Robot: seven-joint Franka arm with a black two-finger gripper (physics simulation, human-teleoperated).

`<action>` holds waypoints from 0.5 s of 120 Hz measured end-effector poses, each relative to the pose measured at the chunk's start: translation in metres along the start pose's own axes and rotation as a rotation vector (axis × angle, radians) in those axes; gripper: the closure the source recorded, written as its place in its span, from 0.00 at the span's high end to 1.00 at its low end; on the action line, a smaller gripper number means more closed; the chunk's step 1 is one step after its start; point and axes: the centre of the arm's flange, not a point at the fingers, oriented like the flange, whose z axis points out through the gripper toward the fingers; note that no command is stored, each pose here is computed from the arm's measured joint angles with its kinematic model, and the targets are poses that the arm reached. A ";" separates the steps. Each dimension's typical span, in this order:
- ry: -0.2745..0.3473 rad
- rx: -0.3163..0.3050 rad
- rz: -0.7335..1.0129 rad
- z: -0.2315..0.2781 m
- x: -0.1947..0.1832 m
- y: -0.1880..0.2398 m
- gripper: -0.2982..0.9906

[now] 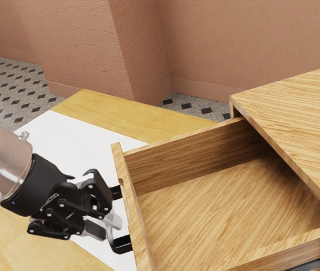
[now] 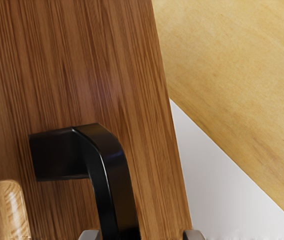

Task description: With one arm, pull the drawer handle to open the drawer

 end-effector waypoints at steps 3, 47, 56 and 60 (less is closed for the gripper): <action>-0.003 -0.001 0.000 -0.001 0.000 0.000 0.36; -0.177 -0.040 -0.246 -0.135 -0.152 -0.091 0.53; -0.198 -0.173 -0.475 -0.117 -0.216 -0.074 0.60; -0.198 -0.214 -0.561 -0.113 -0.230 -0.063 0.63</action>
